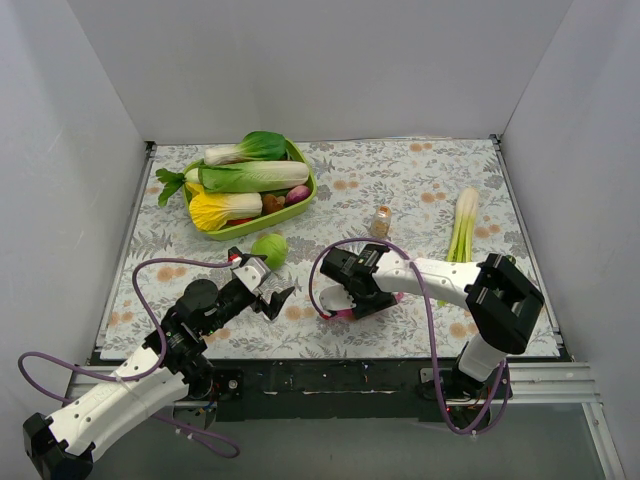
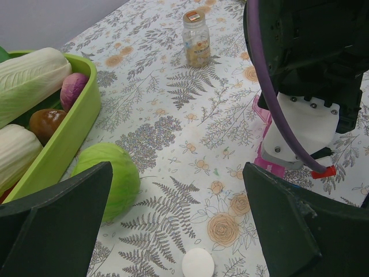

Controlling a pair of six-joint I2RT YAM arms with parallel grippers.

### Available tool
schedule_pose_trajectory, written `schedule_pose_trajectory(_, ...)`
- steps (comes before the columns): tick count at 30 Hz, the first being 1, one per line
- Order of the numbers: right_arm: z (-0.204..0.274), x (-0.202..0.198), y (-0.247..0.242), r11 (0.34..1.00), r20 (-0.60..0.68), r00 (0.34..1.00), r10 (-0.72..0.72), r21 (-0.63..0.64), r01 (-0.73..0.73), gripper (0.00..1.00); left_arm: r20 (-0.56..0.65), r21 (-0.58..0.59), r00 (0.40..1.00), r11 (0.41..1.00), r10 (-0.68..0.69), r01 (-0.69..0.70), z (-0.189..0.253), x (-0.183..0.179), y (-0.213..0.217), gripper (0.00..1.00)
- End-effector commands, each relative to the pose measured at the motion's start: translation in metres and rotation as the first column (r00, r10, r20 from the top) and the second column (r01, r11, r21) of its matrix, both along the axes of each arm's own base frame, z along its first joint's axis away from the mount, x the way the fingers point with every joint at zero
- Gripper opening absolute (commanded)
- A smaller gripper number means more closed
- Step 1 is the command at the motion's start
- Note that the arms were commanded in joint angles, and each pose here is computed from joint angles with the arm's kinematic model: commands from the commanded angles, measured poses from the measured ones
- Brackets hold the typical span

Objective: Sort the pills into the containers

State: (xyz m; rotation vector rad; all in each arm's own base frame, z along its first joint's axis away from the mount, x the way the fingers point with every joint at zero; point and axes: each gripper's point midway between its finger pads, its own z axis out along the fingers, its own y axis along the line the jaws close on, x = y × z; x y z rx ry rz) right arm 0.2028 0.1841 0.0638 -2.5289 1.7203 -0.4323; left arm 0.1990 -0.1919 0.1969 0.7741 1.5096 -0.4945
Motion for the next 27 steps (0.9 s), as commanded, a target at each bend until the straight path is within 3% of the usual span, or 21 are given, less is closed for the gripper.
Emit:
schedule_pose_trajectory(1, 0.0067, -0.0003, 0.0017, 1.0, -0.004, 1.0, 0.017, -0.022, -0.017, 0.01, 0.007, 0.007, 1.0, 1.0, -0.006, 0.006, -0.0017, 0.0003, -0.0003, 0.98)
schedule_pose_trajectory(27, 0.0054, -0.0056, 0.0043, 1.0, -0.03, 1.0, 0.008, 0.004, -0.008, 0.01, 0.008, 0.006, 1.0, 1.0, -0.007, 0.007, -0.0017, -0.0001, -0.0003, 0.98)
